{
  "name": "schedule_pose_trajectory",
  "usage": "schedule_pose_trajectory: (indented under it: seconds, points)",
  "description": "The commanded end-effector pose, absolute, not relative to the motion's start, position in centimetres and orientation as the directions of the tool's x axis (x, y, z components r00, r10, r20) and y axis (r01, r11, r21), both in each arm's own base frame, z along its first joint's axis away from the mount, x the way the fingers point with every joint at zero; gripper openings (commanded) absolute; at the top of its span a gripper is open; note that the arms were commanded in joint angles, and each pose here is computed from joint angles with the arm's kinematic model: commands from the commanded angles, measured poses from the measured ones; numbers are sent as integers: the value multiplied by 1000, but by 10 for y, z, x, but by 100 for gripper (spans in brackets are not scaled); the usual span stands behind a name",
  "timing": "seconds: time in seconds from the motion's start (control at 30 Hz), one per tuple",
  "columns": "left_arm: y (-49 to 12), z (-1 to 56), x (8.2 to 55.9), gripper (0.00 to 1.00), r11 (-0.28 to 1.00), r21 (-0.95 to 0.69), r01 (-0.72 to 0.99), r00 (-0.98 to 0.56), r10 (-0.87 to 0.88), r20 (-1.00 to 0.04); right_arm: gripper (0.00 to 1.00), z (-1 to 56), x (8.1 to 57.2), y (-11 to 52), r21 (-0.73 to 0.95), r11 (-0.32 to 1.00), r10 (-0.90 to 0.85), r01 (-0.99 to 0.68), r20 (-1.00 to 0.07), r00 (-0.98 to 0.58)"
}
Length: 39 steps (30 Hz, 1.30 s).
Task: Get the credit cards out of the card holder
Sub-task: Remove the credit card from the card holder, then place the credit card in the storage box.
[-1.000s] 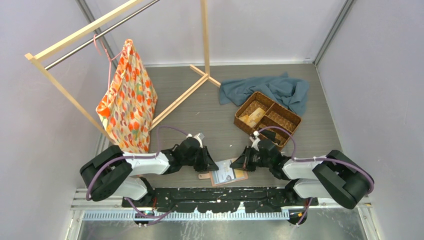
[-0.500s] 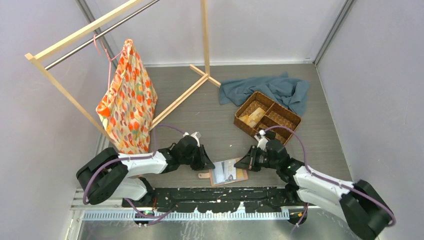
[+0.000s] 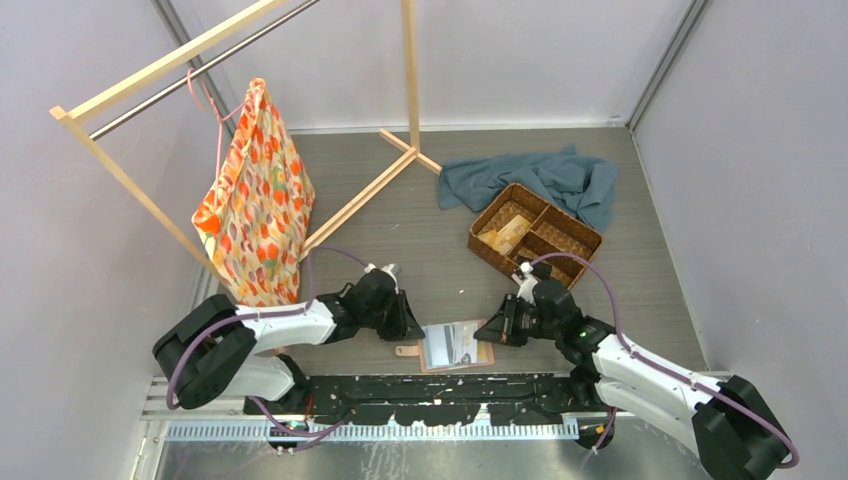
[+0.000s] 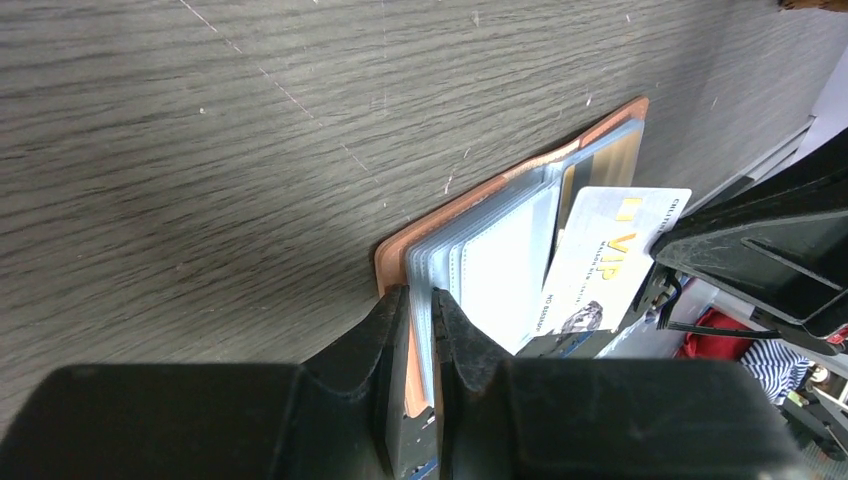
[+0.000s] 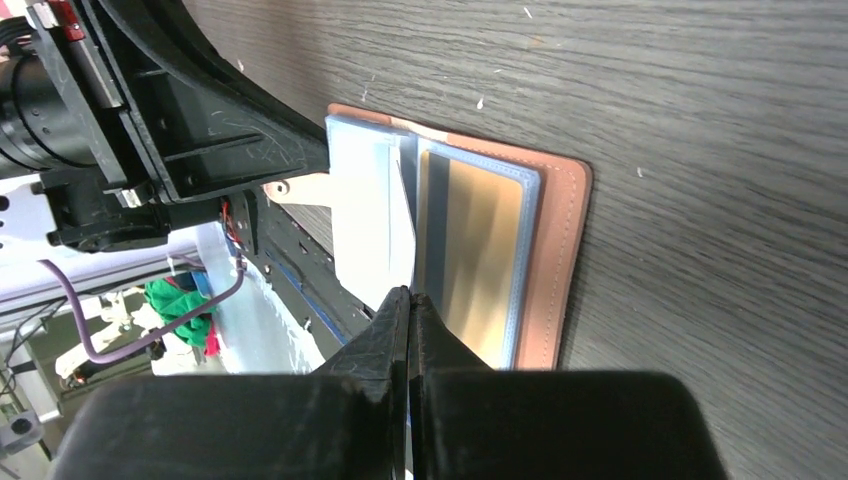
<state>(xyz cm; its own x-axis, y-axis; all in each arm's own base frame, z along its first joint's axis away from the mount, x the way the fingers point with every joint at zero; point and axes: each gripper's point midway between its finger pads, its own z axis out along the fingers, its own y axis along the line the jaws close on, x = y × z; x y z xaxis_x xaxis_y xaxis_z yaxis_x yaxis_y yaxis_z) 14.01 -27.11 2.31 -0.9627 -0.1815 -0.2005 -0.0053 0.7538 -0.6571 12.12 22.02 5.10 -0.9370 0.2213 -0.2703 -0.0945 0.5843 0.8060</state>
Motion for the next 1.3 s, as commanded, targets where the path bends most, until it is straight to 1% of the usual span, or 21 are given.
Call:
schedule_pose_trajectory:
  seconds: [0.0, 0.17, 0.4, 0.73, 0.83, 1.07, 1.2, 1.27]
  points:
    - [-251, 10, 135, 17, 824, -566, -12, -968, -152, -201, 1, 73, 131, 224, 805, 576, 221, -141, -319, -921]
    - [-251, 18, 136, 17, 829, -559, 5, -968, -137, -212, 1, 82, 132, 220, 787, 596, 201, -160, -340, -919]
    - [-251, 23, 137, 18, 831, -556, 13, -967, -131, -219, 1, 86, 131, 221, 782, 598, 170, -178, -340, -925]
    - [-252, 31, 141, 18, 827, -562, 19, -964, -135, -231, 1, 105, 138, 222, 787, 586, 185, -194, -363, -913]
    - [-253, 34, 142, 18, 824, -567, 22, -963, -135, -233, 1, 116, 143, 221, 794, 579, 206, -187, -364, -908]
    - [-257, 39, 144, 18, 819, -572, 31, -963, -130, -238, 1, 139, 164, 212, 777, 613, 278, -142, -380, -882]
    - [-255, 41, 144, 18, 819, -573, 30, -961, -134, -242, 1, 157, 182, 192, 735, 674, 359, -78, -418, -834]
    - [-254, 43, 145, 18, 818, -575, 29, -959, -139, -247, 1, 162, 192, 177, 716, 698, 425, -16, -432, -796]
